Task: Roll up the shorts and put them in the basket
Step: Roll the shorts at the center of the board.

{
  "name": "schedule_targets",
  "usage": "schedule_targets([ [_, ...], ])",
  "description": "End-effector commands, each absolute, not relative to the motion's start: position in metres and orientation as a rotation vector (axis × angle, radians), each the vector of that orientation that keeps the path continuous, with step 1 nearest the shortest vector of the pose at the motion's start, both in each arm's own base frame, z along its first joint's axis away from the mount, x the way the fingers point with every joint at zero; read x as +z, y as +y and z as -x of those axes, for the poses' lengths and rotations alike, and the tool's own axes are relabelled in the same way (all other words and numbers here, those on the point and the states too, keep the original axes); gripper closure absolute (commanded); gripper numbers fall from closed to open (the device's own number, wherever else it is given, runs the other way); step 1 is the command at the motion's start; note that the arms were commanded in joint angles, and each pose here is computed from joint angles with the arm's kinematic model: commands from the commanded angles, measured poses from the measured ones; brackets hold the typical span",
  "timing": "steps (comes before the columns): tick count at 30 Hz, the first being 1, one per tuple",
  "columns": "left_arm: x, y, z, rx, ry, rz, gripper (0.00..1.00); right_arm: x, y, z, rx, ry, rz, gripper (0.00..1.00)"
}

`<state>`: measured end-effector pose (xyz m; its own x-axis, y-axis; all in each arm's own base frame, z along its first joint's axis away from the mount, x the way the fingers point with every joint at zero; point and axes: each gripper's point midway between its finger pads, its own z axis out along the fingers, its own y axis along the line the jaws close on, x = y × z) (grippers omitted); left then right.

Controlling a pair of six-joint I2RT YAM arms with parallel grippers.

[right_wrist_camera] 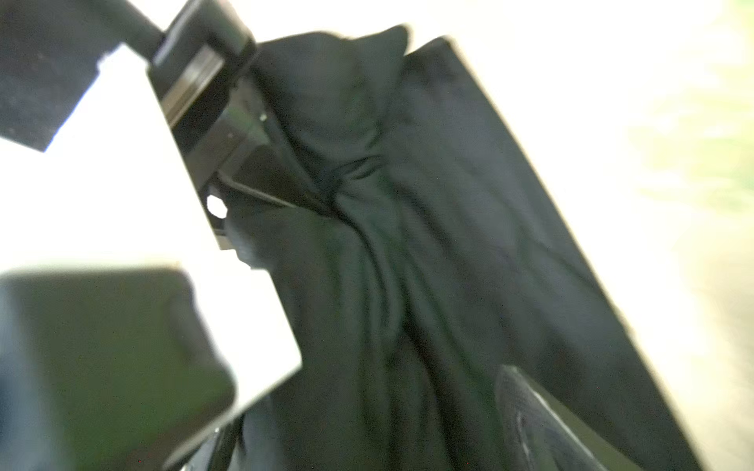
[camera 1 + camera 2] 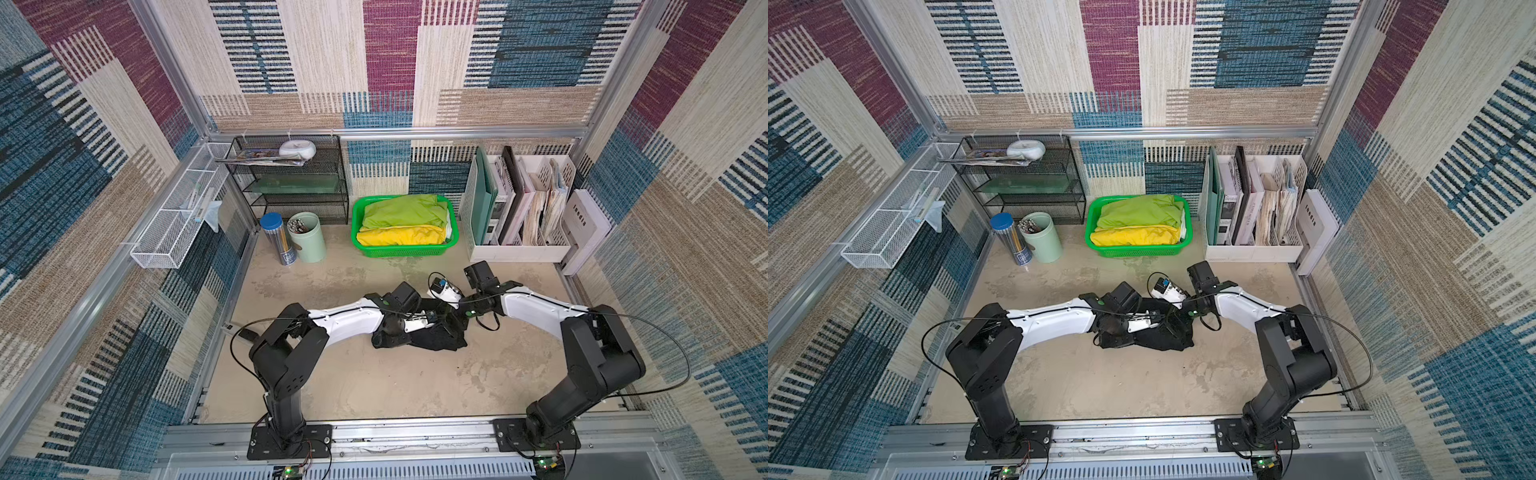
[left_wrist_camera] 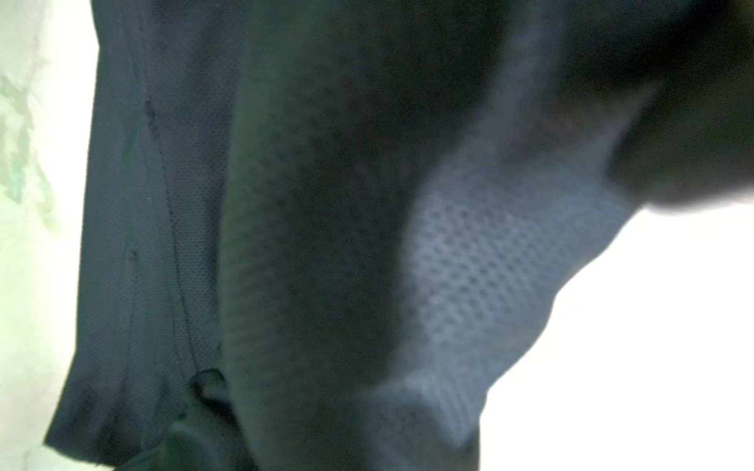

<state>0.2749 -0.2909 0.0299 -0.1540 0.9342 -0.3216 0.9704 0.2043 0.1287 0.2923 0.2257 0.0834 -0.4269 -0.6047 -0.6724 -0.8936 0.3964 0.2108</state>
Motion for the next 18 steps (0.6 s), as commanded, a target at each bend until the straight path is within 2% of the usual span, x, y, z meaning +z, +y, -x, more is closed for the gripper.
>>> schedule_targets([
  [1,0.019,-0.27,-0.25,-0.188,2.277,-1.881,0.78,0.104,0.214,-0.323,0.621,2.133,1.126,0.0],
  [7,0.026,-0.266,-0.247,-0.261,2.356,-1.877,0.79,0.141,0.194,-0.331,0.425,2.01,1.037,0.01],
  [18,0.045,-0.259,-0.236,-0.407,2.488,-1.842,0.79,0.174,0.184,-0.303,0.32,1.817,1.158,0.02],
])
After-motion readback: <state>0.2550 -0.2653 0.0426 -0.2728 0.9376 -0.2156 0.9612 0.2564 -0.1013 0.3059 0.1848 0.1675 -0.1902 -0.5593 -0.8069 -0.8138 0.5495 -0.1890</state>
